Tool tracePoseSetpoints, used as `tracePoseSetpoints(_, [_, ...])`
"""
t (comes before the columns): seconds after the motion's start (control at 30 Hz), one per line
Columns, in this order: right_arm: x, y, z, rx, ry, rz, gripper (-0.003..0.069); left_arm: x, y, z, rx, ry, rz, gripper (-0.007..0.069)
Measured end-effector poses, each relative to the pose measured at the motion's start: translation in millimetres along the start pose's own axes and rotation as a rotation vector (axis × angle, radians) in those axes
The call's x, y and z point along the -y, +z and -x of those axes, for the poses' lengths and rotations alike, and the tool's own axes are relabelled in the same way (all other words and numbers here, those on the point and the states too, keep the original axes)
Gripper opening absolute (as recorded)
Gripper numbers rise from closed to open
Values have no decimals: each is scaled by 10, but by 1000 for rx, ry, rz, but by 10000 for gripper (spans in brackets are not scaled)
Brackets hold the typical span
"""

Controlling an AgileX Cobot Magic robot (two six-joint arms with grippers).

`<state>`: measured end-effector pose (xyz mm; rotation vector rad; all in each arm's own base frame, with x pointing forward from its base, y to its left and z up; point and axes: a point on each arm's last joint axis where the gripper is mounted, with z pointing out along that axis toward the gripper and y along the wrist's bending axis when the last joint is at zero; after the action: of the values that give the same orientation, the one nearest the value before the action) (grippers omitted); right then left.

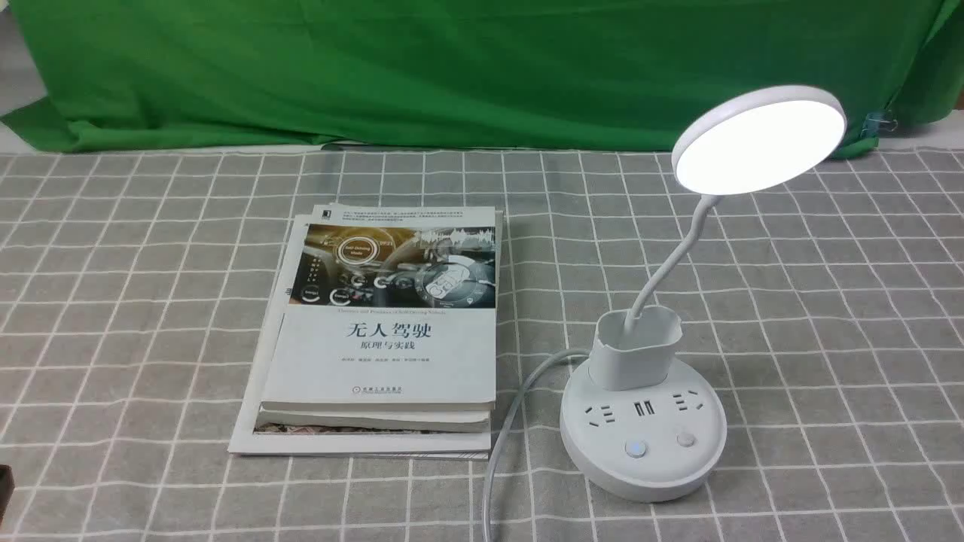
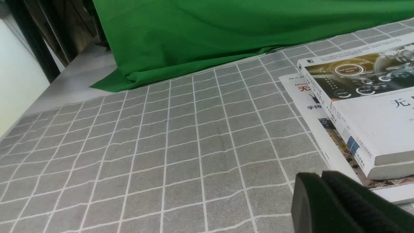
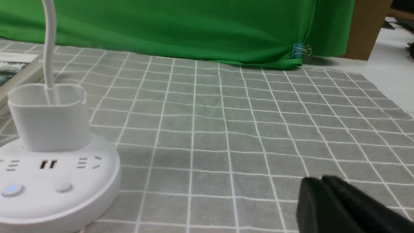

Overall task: Turn off the desk lamp on the grey coffee tablecloth by hand.
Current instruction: 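Press the power button on the lamp base to turn the lamp off with the right gripper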

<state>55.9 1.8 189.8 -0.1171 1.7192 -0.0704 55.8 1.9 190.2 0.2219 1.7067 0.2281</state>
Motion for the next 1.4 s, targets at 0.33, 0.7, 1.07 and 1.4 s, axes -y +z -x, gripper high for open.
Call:
tracePoseSetpoints(0.33, [4,0,21,23,0,-5,47,0,0,0,0,1,0,19])
tracePoseSetpoints(0.7, [5,0,24,26,0,-5,47,0,0,0,0,0,0,19])
tracePoseSetpoints(1.07, [46,-31,230,256,5,-50,45,0,0,0,0,0,0,19])
tracePoseSetpoints(1.4, [82,-103,412,474,79,-75,45,0,0,0,0,0,0,19])
